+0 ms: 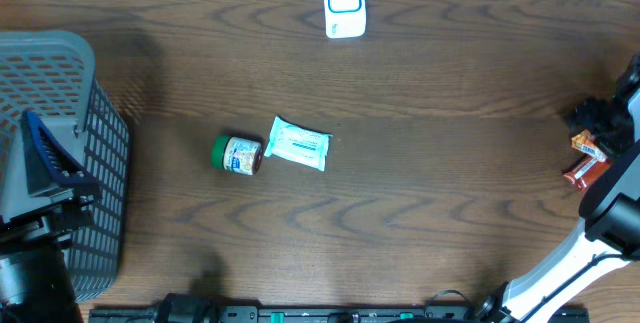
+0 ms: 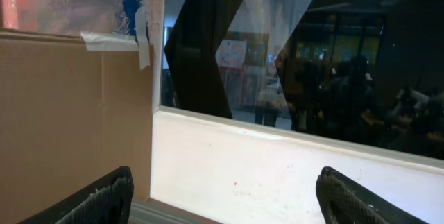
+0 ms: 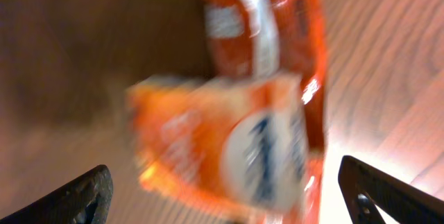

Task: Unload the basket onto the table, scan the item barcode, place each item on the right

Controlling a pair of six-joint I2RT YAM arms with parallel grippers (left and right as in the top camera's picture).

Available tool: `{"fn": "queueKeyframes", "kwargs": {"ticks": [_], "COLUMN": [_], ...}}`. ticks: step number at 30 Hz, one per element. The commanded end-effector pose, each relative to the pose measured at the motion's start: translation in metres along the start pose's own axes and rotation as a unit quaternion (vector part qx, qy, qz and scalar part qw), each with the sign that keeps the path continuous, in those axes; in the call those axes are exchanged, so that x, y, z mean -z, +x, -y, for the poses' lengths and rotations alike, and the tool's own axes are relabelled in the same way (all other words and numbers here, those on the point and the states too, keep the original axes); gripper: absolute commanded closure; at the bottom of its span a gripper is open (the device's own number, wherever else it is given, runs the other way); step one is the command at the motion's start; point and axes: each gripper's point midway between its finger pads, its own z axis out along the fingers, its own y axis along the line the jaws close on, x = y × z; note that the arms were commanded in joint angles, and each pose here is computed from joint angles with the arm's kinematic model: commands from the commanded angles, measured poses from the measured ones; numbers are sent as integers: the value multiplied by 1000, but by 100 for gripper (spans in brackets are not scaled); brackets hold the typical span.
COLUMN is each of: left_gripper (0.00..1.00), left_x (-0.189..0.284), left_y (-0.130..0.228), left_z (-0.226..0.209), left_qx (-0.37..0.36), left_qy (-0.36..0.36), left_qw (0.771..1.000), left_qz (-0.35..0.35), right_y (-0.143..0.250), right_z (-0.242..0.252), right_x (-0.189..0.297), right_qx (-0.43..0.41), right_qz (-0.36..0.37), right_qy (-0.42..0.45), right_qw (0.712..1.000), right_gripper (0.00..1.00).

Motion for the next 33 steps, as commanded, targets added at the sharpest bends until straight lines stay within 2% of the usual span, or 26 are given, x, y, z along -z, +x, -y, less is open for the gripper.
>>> {"fn": "queueKeyframes", "kwargs": {"ticks": [1, 4, 6, 10, 12, 16, 19, 24, 27, 31, 33], "left_gripper": [16, 16, 16, 16, 15, 16, 16, 15, 15, 16, 16], "left_x": [2, 2, 2, 3, 4, 5, 5, 5, 5, 5, 5], "left_y": [-3, -3, -3, 2, 2, 1, 2, 2, 1, 1, 2], "left_z": [-2, -2, -2, -2, -2, -3, -3, -3, -3, -3, -3], "left_qx": [6, 6, 6, 1, 2, 2, 2, 2, 2, 2, 2], "left_qy": [-2, -2, -2, -2, -2, -2, -2, -2, -2, -2, -2], "left_qw": [1000, 1000, 1000, 1000, 1000, 1000, 1000, 1000, 1000, 1000, 1000], "left_qz": [6, 5, 5, -5, -3, -3, -3, -3, -3, -3, -3], "right_y": [-17, -5, 22, 102, 150, 245, 303, 377, 407, 418, 421], "right_z": [-40, -71, -108, -185, -216, -254, -284, -316, -328, -331, -330], "right_x": [86, 141, 176, 218, 225, 223, 210, 180, 163, 129, 118], "right_qx": [22, 58, 110, 231, 289, 347, 401, 450, 463, 482, 499], "right_qz": [64, 95, 99, 43, 4, -96, -132, -202, -236, -236, -238], "right_qy": [-96, -148, -214, -341, -371, -382, -383, -395, -407, -379, -375], "right_qw": [993, 983, 966, 910, 883, 851, 821, 775, 751, 753, 744], "right_gripper": [1, 1, 1, 1, 1, 1, 1, 1, 2, 3, 2]}}
